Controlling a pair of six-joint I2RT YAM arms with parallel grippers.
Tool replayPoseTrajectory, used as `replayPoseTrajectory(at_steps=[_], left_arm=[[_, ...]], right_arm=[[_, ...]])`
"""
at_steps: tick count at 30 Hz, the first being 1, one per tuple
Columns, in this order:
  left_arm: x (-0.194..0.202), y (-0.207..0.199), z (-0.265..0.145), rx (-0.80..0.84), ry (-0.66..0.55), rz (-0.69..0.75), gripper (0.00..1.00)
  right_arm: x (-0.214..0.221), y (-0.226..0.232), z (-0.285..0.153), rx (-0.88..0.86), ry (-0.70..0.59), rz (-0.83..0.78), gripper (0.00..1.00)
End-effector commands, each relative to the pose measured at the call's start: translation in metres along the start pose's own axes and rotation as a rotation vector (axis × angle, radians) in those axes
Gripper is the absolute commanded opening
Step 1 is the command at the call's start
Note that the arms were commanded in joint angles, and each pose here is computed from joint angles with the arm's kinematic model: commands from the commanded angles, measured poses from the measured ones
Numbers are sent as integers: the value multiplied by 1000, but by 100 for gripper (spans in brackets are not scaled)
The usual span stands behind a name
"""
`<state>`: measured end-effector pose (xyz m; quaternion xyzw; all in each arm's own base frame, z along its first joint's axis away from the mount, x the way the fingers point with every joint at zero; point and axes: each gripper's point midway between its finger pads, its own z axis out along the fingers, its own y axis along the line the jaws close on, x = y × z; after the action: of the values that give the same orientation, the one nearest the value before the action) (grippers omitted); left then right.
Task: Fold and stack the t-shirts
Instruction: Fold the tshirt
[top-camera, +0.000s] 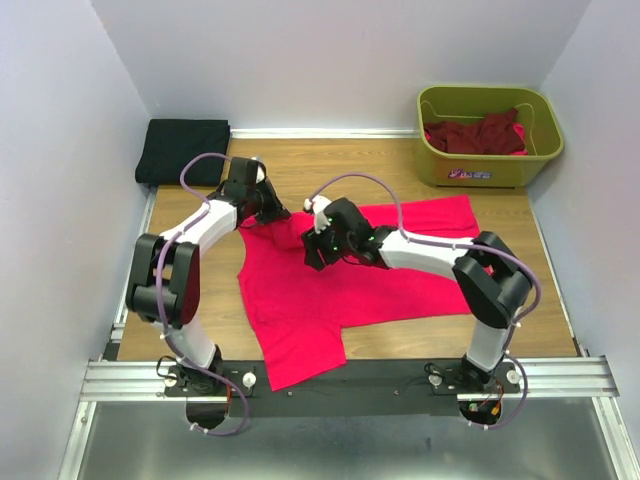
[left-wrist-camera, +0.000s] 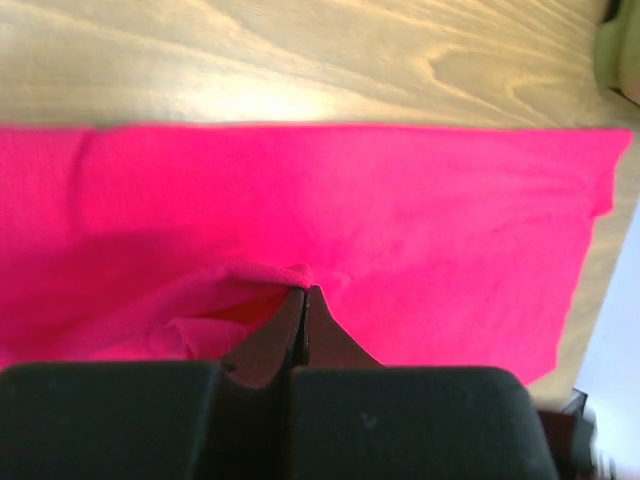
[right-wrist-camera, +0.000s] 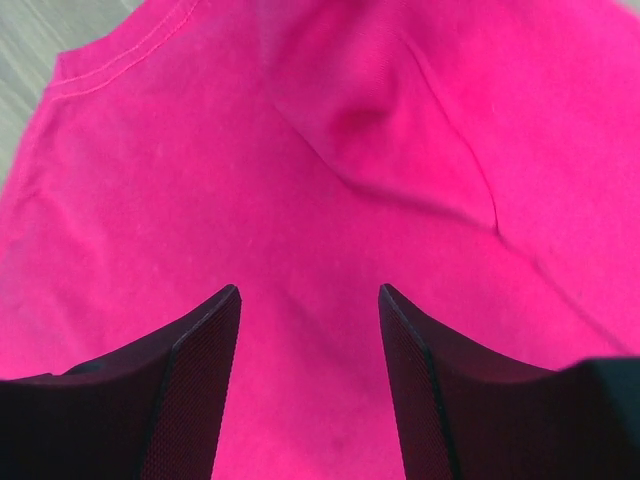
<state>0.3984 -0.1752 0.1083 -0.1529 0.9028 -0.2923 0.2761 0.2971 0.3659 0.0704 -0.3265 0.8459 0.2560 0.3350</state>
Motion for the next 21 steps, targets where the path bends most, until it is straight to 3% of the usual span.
replayPoseTrajectory(at_steps=[1, 10, 21], left_arm=[[-14, 9, 18, -18, -4, 36, 0], [-28, 20, 41, -34, 26, 51, 0], [-45, 33, 39, -47, 9, 34, 0]], right_arm=[[-29, -2, 17, 86, -94, -147, 64], [-31, 24, 55, 25, -84, -212, 42], [-40, 16, 97, 64, -87, -187, 49]])
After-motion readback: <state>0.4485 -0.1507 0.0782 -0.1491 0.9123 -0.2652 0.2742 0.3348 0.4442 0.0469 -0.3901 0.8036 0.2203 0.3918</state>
